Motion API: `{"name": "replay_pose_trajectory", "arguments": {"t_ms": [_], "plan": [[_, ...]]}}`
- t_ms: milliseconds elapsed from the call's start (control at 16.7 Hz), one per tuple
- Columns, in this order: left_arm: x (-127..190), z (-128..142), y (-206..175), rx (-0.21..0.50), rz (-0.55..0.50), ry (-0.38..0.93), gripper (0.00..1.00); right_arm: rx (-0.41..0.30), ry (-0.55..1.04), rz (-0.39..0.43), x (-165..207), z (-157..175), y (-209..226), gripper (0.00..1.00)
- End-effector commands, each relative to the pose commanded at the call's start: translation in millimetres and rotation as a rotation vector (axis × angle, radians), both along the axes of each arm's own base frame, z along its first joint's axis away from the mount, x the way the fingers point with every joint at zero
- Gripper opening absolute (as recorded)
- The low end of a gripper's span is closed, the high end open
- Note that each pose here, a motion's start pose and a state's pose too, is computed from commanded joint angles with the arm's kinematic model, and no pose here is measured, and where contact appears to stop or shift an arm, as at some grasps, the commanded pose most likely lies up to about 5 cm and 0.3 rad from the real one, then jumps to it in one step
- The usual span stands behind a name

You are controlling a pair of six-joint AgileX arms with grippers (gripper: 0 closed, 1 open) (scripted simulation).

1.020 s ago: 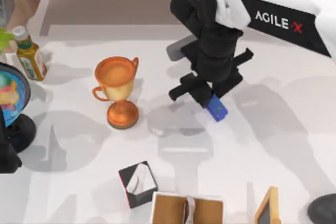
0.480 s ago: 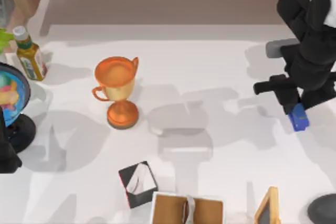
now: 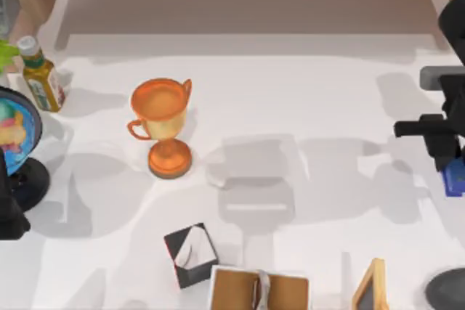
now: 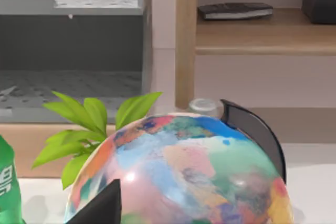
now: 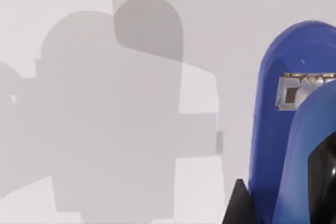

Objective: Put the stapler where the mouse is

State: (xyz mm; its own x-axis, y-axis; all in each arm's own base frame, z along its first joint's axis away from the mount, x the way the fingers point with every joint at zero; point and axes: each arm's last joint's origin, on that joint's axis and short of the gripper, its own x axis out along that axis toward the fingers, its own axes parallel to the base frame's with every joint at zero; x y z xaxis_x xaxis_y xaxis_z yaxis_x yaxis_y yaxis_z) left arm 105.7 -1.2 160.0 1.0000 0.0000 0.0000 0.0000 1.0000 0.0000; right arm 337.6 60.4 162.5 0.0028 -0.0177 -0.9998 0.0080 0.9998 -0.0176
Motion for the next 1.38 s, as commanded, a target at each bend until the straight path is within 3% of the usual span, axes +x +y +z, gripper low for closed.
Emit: {"name": "replay_pose_trajectory", "arguments": {"t_ms": [1380], "plan": [[0.0, 0.0, 0.0, 0.000, 0.000, 0.000, 1.00, 0.012, -0.093, -0.003, 7.2, 1.5, 0.4, 0.00]]}}
